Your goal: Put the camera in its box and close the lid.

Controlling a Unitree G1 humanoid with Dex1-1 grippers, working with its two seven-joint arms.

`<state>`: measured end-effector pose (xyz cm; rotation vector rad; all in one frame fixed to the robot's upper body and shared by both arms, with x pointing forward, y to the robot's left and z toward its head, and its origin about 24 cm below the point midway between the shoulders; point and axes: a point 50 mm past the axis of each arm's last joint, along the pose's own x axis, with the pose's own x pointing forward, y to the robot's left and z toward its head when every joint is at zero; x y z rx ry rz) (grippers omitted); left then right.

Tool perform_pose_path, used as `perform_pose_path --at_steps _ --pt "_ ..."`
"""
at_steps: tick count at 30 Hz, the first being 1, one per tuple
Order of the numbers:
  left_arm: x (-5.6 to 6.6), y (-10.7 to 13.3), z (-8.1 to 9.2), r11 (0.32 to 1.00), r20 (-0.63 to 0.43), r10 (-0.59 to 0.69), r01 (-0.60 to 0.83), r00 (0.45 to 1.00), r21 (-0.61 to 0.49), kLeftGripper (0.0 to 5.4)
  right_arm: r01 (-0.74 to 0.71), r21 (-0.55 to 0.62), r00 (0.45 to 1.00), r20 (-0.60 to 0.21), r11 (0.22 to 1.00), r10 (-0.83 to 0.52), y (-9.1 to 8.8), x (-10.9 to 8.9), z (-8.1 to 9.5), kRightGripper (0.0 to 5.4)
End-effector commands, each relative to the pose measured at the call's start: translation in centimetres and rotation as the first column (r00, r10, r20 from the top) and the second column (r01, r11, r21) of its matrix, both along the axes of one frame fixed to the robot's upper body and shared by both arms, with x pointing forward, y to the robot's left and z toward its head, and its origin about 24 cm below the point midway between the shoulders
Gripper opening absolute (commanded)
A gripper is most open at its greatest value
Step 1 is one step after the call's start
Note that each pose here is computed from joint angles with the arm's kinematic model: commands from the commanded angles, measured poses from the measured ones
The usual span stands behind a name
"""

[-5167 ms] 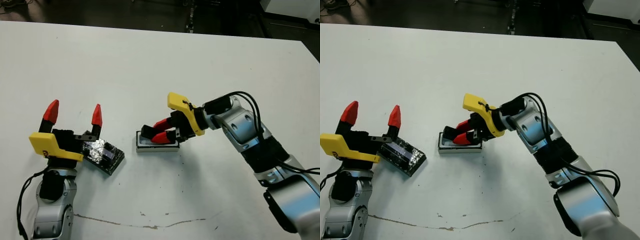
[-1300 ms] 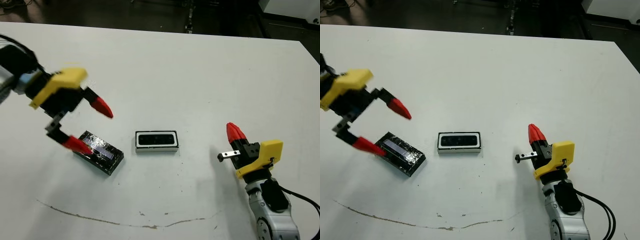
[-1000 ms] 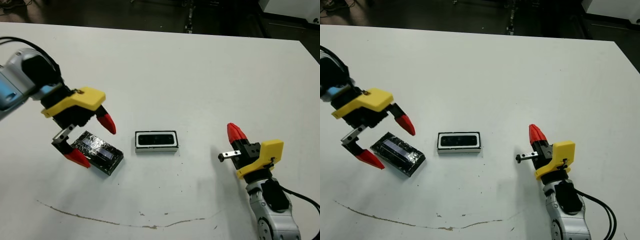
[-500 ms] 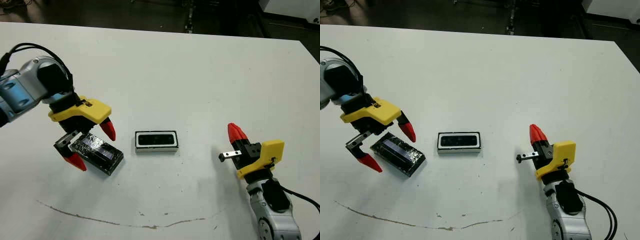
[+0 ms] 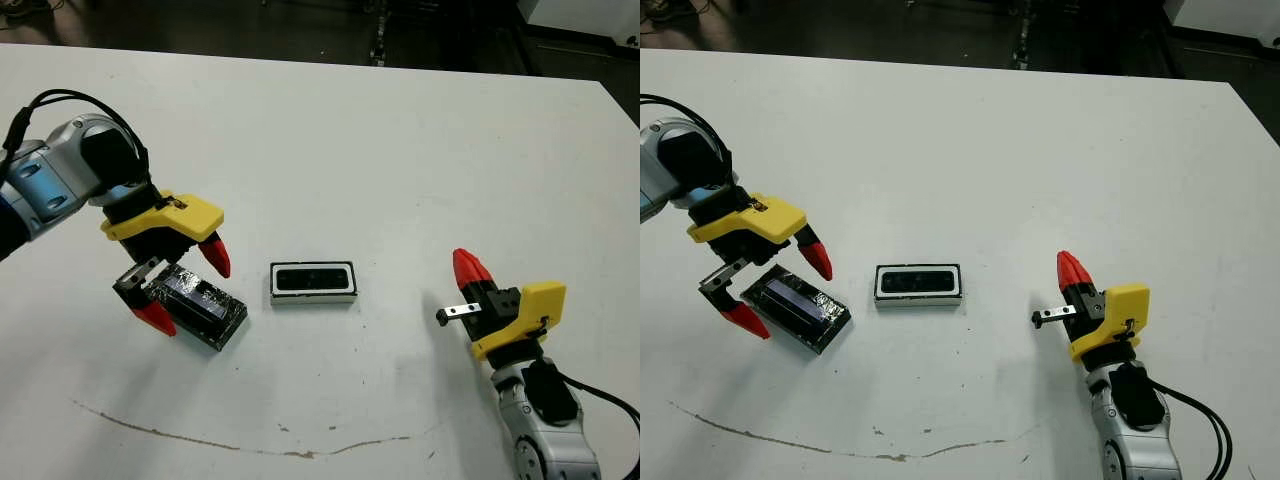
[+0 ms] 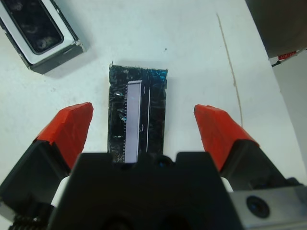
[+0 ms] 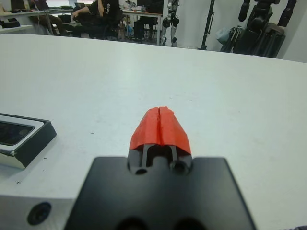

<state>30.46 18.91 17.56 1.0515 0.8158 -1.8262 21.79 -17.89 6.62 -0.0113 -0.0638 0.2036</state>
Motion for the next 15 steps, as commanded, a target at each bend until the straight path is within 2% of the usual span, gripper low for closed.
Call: perform_pose_path --at_steps 1,3,15 --pt "0.1 -0.1 -0.6 1.0 -0.016 0.009 -0.009 1.0 0.015 5.4 0.008 -0.002 1.0 -0.016 1.0 -0.008 -0.4 -0.3 -0.4 0.01" --pt "0.1 0.0 -0.7 1.0 0.007 -0.023 0.023 1.0 0.002 5.4 0.005 -0.001 1.0 -0.012 1.0 -0.005 -0.4 -0.3 -0.5 0.01" --pt "0.3 0.1 -1.9 0.999 -0.023 0.006 -0.005 1.0 0.052 5.4 0.003 0.003 1.0 -0.019 1.0 -0.003 -0.4 -0.3 -0.6 0.01"
